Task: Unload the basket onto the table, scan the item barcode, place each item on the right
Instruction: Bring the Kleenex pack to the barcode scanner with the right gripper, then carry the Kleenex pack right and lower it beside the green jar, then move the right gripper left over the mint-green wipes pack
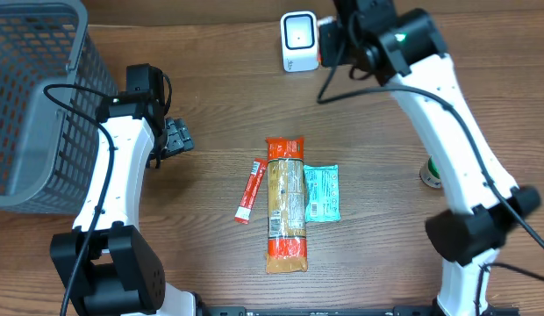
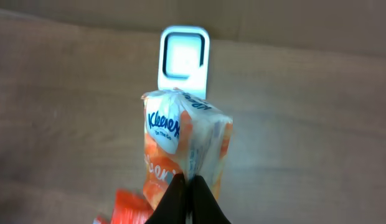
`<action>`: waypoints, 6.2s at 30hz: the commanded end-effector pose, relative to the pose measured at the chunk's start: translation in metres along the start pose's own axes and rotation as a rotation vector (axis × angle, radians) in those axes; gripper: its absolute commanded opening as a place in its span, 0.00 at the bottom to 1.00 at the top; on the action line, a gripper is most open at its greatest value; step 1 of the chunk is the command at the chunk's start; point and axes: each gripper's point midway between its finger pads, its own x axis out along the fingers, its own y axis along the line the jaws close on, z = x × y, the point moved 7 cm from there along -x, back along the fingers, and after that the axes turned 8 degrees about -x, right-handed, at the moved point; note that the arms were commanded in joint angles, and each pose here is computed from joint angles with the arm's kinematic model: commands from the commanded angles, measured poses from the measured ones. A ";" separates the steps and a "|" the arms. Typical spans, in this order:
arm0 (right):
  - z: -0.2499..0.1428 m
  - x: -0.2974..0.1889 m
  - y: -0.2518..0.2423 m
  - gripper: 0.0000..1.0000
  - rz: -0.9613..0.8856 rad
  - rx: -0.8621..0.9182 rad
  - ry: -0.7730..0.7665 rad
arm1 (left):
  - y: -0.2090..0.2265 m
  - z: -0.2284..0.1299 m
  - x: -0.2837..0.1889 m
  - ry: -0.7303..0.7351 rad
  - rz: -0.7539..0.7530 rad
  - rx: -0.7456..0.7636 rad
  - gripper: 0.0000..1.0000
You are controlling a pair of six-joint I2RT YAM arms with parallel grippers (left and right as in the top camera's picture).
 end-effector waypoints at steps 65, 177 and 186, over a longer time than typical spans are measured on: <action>-0.041 -0.111 -0.105 0.04 -0.032 0.157 0.128 | 0.001 0.005 -0.011 -0.037 -0.012 0.016 1.00; -0.271 0.109 0.010 0.95 0.236 -0.183 0.499 | 0.001 0.005 -0.011 -0.037 -0.012 0.016 1.00; -0.292 0.104 -0.021 0.96 -0.063 -0.116 0.588 | 0.001 0.005 -0.011 -0.037 -0.012 0.016 1.00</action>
